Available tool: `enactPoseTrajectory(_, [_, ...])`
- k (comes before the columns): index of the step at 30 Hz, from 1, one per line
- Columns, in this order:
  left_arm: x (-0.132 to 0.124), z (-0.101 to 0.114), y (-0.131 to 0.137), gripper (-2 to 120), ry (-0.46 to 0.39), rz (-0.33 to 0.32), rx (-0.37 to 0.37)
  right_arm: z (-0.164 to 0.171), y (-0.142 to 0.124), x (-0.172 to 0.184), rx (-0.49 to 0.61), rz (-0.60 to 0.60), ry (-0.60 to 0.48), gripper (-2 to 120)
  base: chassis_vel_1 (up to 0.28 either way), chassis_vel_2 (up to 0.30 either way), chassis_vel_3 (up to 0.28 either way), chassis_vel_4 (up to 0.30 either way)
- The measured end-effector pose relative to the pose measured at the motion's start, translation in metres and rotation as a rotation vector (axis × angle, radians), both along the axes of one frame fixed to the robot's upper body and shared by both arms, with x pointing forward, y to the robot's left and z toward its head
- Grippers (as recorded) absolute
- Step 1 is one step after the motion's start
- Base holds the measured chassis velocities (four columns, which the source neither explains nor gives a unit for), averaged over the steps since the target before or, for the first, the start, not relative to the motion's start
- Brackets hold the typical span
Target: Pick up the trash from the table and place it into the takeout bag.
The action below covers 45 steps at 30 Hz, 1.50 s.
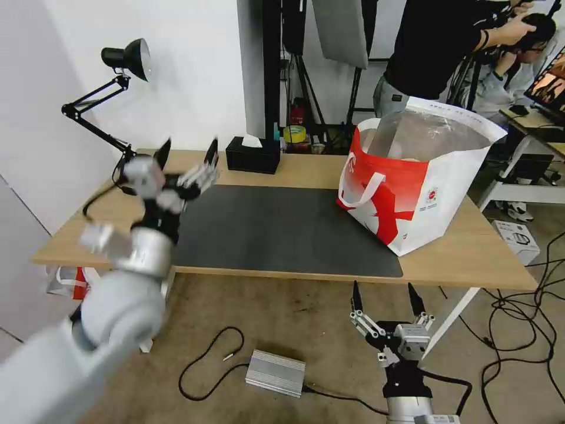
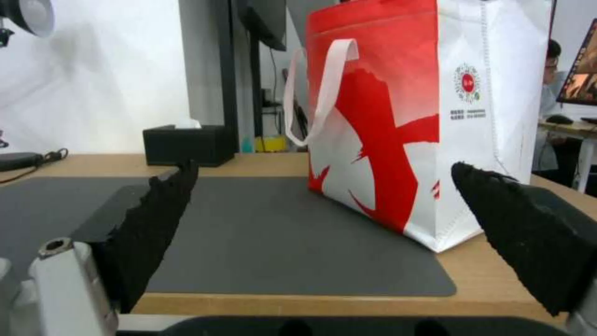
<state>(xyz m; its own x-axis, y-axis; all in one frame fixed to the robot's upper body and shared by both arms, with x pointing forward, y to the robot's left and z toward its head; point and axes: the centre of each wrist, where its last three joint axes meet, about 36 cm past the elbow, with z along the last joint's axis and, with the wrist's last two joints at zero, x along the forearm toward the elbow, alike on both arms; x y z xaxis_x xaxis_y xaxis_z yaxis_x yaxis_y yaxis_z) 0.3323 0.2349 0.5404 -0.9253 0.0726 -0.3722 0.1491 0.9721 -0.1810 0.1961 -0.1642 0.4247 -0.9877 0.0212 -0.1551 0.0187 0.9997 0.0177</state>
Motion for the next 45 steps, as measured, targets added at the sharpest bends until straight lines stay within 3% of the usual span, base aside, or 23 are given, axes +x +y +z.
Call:
enactPoseTrajectory(5, [-0.029,-0.028,-0.002,100,0.004,0.089,0.03,0.0,0.0,0.0,0.0,0.0,0.0,100,0.0,0.0,0.0,0.0])
enactPoseTrajectory(9, [-0.052,-0.067,-0.006,100,-0.004,0.171,0.082,0.0,0.0,0.0,0.0,0.0,0.0,100,0.0,0.0,0.0,0.0])
enactPoseTrajectory(14, [-0.069,-0.087,-0.009,100,-0.009,0.212,0.109,0.0,0.0,0.0,0.0,0.0,0.0,100,0.0,0.0,0.0,0.0])
enactPoseTrajectory(20, [-0.074,-0.093,-0.007,100,-0.034,0.235,0.132,0.0,0.0,0.0,0.0,0.0,0.0,100,0.0,0.0,0.0,0.0])
enactPoseTrajectory(29, [-0.097,-0.131,-0.017,100,-0.046,0.242,0.174,0.0,0.0,0.0,0.0,0.0,0.0,100,0.0,0.0,0.0,0.0])
enactPoseTrajectory(33, [-0.1,-0.139,-0.022,100,-0.031,0.24,0.181,0.0,0.0,0.0,0.0,0.0,0.0,100,0.0,0.0,0.0,0.0])
enactPoseTrajectory(37, [-0.111,-0.163,-0.029,100,0.002,0.236,0.213,0.0,0.0,0.0,0.0,0.0,0.0,100,0.0,0.0,0.0,0.0])
enactPoseTrajectory(45, [-0.116,-0.177,-0.032,100,0.028,0.244,0.216,0.0,0.0,0.0,0.0,0.0,0.0,100,0.0,0.0,0.0,0.0])
